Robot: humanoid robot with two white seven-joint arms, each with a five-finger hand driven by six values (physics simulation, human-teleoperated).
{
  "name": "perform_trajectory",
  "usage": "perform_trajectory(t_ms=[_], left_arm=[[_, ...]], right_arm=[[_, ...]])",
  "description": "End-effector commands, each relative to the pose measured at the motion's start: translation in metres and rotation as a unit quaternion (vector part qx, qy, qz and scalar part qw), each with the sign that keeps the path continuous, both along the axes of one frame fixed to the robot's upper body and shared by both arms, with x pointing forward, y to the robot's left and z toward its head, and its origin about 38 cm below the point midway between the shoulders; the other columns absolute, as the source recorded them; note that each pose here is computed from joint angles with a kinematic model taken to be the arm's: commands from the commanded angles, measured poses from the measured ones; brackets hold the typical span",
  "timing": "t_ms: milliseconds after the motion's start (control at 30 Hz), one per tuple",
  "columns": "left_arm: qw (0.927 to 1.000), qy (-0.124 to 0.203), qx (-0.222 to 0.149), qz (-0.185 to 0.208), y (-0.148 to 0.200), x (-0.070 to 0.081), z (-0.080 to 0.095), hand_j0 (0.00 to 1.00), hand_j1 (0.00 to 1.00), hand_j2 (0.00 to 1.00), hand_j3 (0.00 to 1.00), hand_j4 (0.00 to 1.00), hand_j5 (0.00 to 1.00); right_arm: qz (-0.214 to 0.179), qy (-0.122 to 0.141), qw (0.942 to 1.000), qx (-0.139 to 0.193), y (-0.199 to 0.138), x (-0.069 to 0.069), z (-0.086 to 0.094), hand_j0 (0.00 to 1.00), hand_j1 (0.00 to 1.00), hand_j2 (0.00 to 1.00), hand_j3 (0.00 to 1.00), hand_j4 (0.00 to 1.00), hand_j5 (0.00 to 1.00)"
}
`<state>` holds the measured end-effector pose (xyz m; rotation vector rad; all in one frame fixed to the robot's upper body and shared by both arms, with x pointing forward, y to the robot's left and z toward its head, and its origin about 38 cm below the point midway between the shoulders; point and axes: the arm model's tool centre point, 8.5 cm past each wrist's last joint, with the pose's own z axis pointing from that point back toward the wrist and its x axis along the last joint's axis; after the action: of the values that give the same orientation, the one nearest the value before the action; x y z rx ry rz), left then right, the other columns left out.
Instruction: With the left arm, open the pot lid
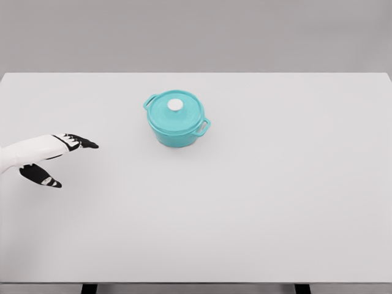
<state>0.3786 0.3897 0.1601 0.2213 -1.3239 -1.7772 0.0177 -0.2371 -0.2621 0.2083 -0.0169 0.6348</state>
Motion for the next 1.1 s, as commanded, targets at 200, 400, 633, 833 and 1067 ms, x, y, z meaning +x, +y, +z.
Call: perform_trajectory(t_ms=[200,400,633,833,1067], left_arm=[[0.9999,-0.007,0.012,-0.001,0.000,0.003,0.003,1.00,1.00,1.00,1.00,1.00,1.00],[0.9982,-0.055,0.004,-0.024,-0.036,0.027,0.018,1.00,1.00,1.00,1.00,1.00,1.00],[0.9780,-0.002,0.095,-0.185,-0.112,0.025,0.007,1.00,1.00,1.00,1.00,1.00,1.00],[0.9632,-0.133,0.117,-0.202,-0.134,0.069,0.119,1.00,1.00,1.00,1.00,1.00,1.00],[0.9500,-0.173,0.073,-0.250,-0.203,0.083,0.143,1.00,1.00,1.00,1.00,1.00,1.00]], right_arm=[[0.001,0.008,1.0000,0.000,0.000,-0.010,0.000,1.00,1.00,1.00,1.00,1.00,1.00],[0.001,0.008,1.0000,0.000,0.000,-0.010,0.000,1.00,1.00,1.00,1.00,1.00,1.00],[0.001,0.008,1.0000,0.000,0.000,-0.010,0.000,1.00,1.00,1.00,1.00,1.00,1.00],[0.001,0.008,1.0000,0.000,0.000,-0.010,0.000,1.00,1.00,1.00,1.00,1.00,1.00],[0.001,0.008,1.0000,0.000,0.000,-0.010,0.000,1.00,1.00,1.00,1.00,1.00,1.00]])
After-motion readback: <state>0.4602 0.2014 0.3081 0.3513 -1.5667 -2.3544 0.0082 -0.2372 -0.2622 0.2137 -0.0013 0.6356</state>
